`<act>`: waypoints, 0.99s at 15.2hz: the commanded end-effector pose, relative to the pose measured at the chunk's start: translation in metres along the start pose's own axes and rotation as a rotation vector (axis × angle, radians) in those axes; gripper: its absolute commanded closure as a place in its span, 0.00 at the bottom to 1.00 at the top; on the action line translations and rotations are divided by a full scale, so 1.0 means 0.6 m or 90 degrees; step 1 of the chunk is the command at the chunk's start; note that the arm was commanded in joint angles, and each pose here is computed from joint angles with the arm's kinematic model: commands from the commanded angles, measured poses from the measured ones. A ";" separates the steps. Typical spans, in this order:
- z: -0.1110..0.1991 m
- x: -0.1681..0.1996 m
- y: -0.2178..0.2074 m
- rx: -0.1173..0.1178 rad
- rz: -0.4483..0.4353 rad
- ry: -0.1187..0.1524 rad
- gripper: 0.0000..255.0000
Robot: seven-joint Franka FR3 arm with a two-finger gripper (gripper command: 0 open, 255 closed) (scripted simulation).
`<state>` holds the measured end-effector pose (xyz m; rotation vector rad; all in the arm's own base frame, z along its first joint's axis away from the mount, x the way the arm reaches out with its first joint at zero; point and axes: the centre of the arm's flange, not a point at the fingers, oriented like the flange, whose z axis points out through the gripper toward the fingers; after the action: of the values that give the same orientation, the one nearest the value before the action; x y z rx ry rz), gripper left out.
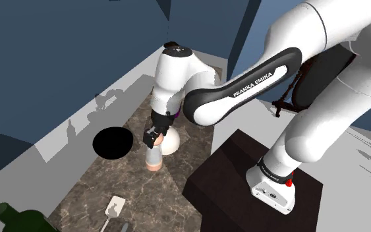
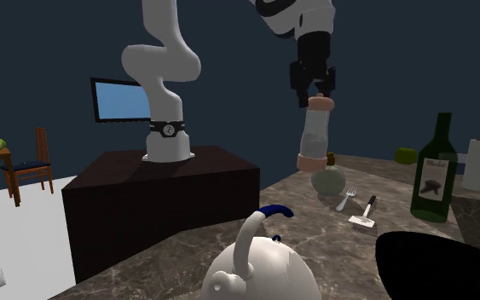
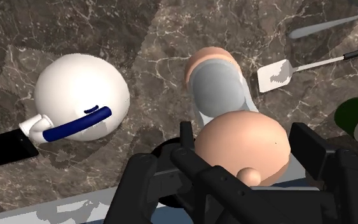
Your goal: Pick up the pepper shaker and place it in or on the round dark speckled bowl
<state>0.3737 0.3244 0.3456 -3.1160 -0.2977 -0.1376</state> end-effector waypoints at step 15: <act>-0.045 0.352 0.039 -0.001 0.000 0.001 1.00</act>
<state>0.5703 0.3396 0.3881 -3.1163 -0.2989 -0.1391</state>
